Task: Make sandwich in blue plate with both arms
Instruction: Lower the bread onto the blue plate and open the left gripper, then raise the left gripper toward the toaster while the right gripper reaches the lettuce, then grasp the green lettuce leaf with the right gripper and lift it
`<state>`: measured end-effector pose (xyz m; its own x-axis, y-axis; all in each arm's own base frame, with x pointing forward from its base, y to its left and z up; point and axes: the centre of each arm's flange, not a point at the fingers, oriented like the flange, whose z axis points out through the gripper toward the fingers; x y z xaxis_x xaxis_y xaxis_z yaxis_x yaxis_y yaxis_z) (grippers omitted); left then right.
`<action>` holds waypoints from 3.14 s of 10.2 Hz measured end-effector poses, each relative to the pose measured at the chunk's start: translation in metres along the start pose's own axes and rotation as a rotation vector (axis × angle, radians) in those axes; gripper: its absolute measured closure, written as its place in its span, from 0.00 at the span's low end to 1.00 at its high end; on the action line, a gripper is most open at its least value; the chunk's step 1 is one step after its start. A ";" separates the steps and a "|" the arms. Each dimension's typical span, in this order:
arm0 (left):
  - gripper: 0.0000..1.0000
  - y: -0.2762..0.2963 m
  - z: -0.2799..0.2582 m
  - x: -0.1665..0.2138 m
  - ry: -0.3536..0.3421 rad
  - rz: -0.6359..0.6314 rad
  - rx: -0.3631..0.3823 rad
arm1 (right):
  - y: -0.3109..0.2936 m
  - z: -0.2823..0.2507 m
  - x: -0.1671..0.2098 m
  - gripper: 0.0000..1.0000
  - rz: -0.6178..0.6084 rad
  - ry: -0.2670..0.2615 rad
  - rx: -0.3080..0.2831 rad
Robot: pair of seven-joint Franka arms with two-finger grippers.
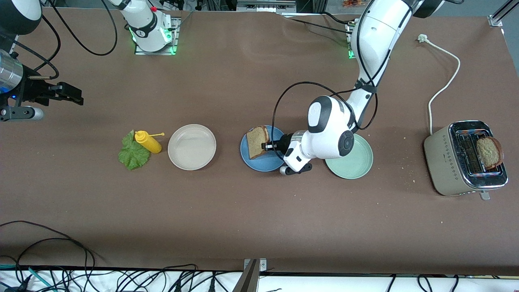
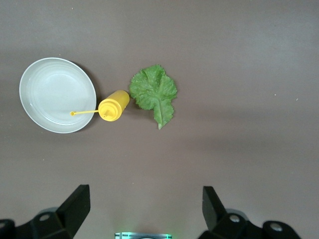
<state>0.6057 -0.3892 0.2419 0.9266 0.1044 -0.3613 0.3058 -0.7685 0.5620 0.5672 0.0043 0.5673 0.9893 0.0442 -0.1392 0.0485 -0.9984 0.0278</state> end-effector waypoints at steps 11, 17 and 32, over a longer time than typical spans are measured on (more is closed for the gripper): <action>0.00 -0.030 -0.145 0.059 0.217 -0.061 -0.075 | 0.000 0.003 0.001 0.00 0.000 -0.004 0.000; 0.00 -0.038 -0.332 -0.001 0.425 0.056 0.075 | 0.000 0.144 0.078 0.00 -0.005 0.019 0.005; 0.00 -0.100 -0.479 -0.158 0.373 0.056 0.620 | 0.018 0.384 0.057 0.60 -0.004 0.144 -0.003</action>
<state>0.5340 -0.0262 0.5993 0.9840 0.1782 -0.0043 0.1783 -0.9840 0.0074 0.5711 -0.0245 0.1799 0.9986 0.0528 0.0043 0.0527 -0.9982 0.0304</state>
